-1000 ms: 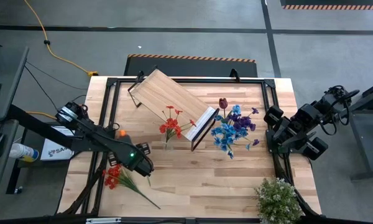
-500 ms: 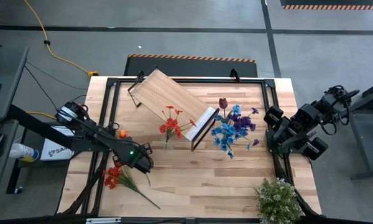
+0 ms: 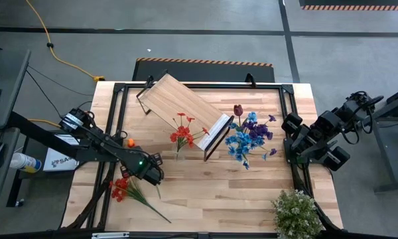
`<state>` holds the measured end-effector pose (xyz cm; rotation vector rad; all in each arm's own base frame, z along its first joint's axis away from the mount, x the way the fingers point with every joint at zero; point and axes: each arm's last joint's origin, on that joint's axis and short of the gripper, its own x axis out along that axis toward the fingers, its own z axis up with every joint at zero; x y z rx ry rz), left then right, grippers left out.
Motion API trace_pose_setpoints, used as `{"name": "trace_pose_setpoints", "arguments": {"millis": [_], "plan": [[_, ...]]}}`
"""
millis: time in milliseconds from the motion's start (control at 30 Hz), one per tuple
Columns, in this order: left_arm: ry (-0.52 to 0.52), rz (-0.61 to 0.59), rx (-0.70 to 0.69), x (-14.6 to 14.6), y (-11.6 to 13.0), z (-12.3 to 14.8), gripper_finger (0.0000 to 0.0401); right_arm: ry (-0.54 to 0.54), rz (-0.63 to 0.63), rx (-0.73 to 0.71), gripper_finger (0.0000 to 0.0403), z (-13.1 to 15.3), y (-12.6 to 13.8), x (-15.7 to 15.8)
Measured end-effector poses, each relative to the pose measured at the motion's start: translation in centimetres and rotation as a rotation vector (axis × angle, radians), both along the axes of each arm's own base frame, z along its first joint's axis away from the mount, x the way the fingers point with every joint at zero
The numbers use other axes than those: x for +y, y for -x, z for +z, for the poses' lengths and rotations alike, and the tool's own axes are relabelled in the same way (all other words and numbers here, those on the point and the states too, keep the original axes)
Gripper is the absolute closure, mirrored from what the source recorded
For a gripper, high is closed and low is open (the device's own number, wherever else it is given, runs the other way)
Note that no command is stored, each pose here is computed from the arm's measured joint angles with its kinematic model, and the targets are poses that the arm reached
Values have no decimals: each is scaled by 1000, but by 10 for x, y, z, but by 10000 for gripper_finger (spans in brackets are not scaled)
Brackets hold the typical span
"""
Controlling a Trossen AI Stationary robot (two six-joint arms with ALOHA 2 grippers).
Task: Pick and place flowers into a vace then onto a shelf
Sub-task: Put the orange tulip into the left transparent flower vase
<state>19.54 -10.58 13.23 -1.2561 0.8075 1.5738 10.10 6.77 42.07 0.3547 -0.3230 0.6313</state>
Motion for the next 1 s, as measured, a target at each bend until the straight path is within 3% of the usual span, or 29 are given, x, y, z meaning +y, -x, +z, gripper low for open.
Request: {"name": "trace_pose_setpoints", "arguments": {"millis": [1000], "plan": [[-24,58,-41,1,-1,-1,68,-3,-10,2,293,0,0,0]]}}
